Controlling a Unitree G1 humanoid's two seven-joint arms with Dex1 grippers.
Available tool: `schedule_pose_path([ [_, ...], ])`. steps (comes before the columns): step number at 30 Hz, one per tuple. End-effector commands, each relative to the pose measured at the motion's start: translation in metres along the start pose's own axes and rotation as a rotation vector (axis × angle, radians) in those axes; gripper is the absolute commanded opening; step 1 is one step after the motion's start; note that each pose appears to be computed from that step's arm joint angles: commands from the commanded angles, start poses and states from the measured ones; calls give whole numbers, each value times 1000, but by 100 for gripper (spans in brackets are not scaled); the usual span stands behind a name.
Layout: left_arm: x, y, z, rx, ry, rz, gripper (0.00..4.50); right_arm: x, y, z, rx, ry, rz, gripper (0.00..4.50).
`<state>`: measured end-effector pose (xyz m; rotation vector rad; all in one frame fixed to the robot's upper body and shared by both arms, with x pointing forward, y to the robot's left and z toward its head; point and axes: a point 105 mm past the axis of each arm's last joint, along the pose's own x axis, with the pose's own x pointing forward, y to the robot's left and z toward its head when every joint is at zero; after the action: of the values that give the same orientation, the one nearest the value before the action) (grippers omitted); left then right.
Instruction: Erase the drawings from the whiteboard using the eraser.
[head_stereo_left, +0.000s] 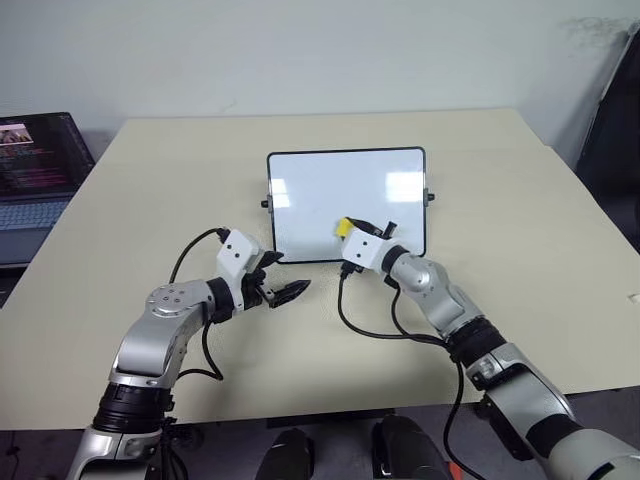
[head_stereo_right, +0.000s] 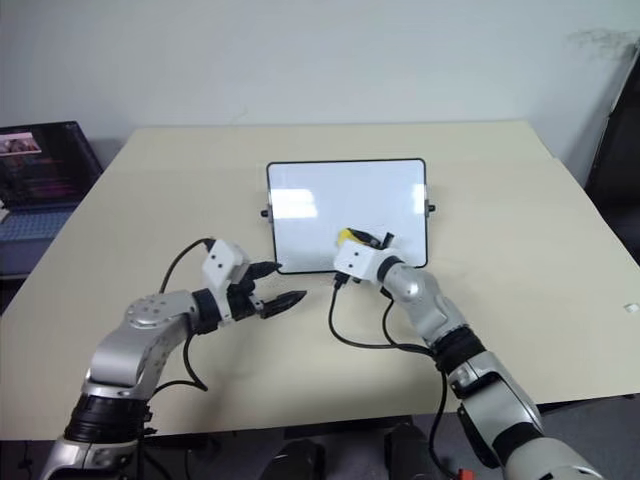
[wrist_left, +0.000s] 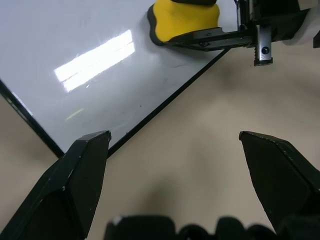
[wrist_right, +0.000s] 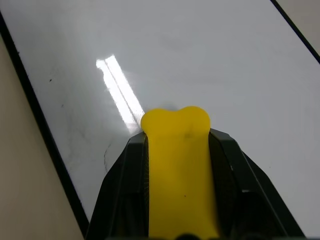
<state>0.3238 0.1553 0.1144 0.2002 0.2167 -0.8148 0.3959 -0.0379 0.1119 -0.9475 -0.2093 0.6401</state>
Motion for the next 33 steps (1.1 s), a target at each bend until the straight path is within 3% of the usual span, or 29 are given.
schedule_pose_path([
  [1,-1,-2,13,35,-46,-8,450,-17,3,-41,18,150,20,128],
  [18,1,-3,14,33,-48,-17,450,-61,-11,-82,51,301,-10,128],
  [21,1,-4,14,32,-49,-17,450,-62,-19,-74,73,272,-32,128],
  [26,0,-5,14,29,-50,-17,450,-61,-34,-35,108,151,-65,128],
  [33,2,-7,13,27,-51,-24,450,-41,-19,-9,97,99,-15,127],
])
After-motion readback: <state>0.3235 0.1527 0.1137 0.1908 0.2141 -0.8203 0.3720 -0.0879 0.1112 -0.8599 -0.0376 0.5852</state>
